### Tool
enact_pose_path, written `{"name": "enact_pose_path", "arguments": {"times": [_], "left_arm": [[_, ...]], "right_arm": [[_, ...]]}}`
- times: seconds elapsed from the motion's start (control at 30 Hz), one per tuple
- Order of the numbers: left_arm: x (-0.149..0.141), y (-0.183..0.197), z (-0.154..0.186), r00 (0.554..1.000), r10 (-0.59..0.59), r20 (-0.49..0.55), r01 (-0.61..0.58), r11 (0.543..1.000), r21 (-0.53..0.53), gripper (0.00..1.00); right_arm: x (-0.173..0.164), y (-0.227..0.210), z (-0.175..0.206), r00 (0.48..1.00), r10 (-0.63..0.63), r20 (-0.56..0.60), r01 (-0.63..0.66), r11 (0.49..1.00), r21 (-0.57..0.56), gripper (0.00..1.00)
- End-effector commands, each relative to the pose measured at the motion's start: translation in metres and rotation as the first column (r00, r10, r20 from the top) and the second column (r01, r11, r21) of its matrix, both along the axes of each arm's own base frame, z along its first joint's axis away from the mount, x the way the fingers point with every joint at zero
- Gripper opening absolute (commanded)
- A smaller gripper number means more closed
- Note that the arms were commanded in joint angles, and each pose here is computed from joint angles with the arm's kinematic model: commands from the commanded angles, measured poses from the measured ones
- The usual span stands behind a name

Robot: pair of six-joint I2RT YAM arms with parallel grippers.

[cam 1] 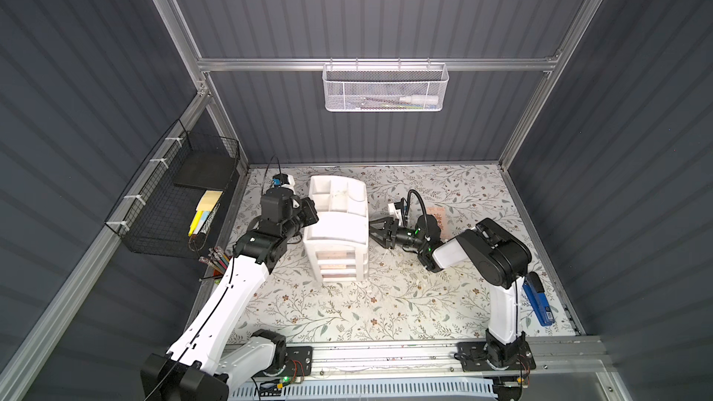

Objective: Take the postcards out of the drawer
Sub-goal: Open the drawer in the storage box.

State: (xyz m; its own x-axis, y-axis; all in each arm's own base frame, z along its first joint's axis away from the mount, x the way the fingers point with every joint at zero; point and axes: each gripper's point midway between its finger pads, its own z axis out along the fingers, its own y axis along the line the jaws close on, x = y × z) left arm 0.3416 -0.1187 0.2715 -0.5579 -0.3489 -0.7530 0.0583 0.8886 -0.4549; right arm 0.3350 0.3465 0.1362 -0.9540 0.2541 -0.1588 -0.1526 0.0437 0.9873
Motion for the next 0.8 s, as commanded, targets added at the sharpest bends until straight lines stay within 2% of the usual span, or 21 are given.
{"name": "enact_pose_path", "arguments": {"times": [0.0, 0.3, 0.77], "left_arm": [[-0.012, 0.008, -0.038, 0.991, 0.020, -0.132, -0.012, 0.998, 0.066, 0.00], [-0.013, 0.017, -0.036, 0.989, 0.063, -0.133, -0.051, 0.994, 0.097, 0.00], [-0.011, 0.016, -0.029, 0.991, 0.052, -0.124, -0.039, 0.993, 0.110, 0.00]], "right_arm": [[0.000, -0.008, 0.033, 0.995, -0.008, 0.096, 0.002, 0.998, 0.060, 0.62], [0.001, -0.019, 0.036, 0.994, -0.033, 0.103, 0.027, 0.998, 0.058, 0.62], [0.000, -0.047, 0.040, 0.992, -0.057, 0.109, 0.051, 0.997, 0.050, 0.61]]}}
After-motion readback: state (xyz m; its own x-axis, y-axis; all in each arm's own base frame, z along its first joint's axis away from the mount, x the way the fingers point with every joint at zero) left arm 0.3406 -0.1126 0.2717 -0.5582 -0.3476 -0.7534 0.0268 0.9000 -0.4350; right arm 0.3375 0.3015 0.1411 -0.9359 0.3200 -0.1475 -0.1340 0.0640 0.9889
